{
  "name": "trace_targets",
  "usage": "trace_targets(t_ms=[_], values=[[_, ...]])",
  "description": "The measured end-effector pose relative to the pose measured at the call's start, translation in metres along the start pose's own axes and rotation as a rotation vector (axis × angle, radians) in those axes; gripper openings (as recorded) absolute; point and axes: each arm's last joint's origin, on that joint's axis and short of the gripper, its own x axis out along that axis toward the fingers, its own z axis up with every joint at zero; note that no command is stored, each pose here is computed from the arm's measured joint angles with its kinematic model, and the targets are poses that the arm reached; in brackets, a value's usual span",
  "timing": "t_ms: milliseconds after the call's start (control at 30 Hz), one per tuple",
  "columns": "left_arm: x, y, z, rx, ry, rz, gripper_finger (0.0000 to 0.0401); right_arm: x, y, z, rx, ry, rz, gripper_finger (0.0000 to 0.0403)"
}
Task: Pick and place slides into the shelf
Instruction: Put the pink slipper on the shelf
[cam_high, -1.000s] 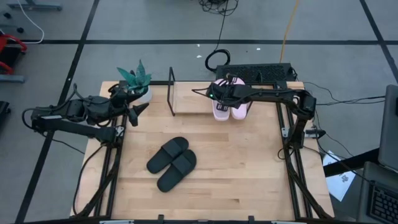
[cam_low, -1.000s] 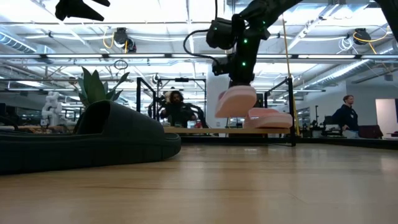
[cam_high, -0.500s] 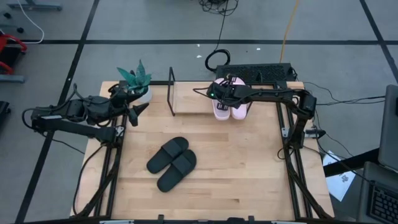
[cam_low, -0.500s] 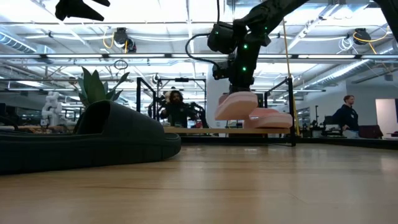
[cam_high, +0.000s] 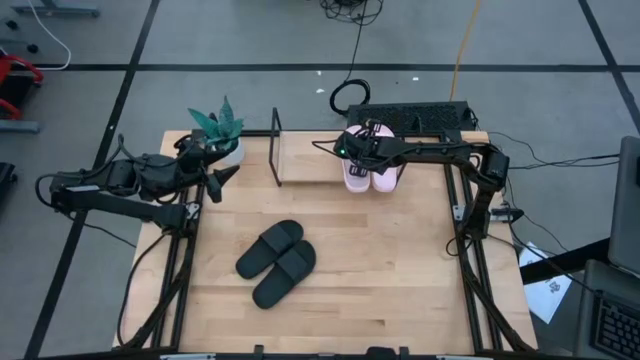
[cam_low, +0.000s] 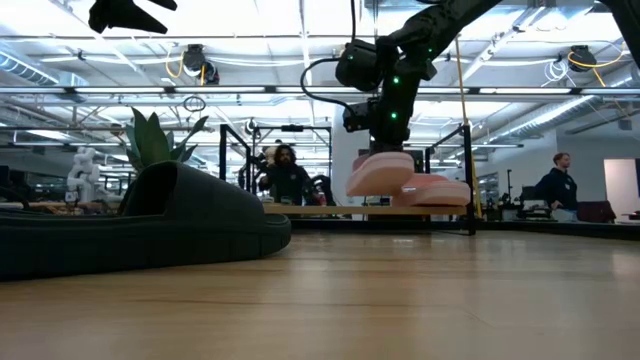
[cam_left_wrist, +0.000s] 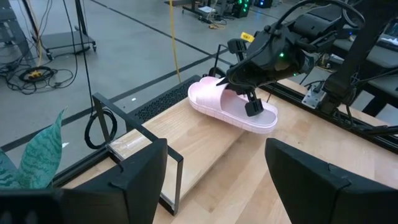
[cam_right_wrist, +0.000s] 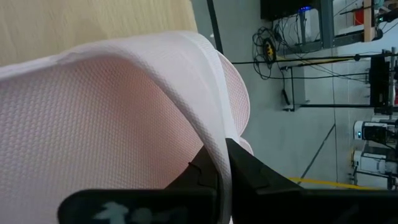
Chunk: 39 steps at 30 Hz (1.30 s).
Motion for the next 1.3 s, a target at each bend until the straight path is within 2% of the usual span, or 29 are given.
trace_targets(t_ms=[1300], values=[[0.0001, -0.0001, -0.0001, -0.021, 0.001, -0.001, 0.0273, 0.0031, -0.0027, 0.0004, 0.026, -0.019, 0.034, 0.0]])
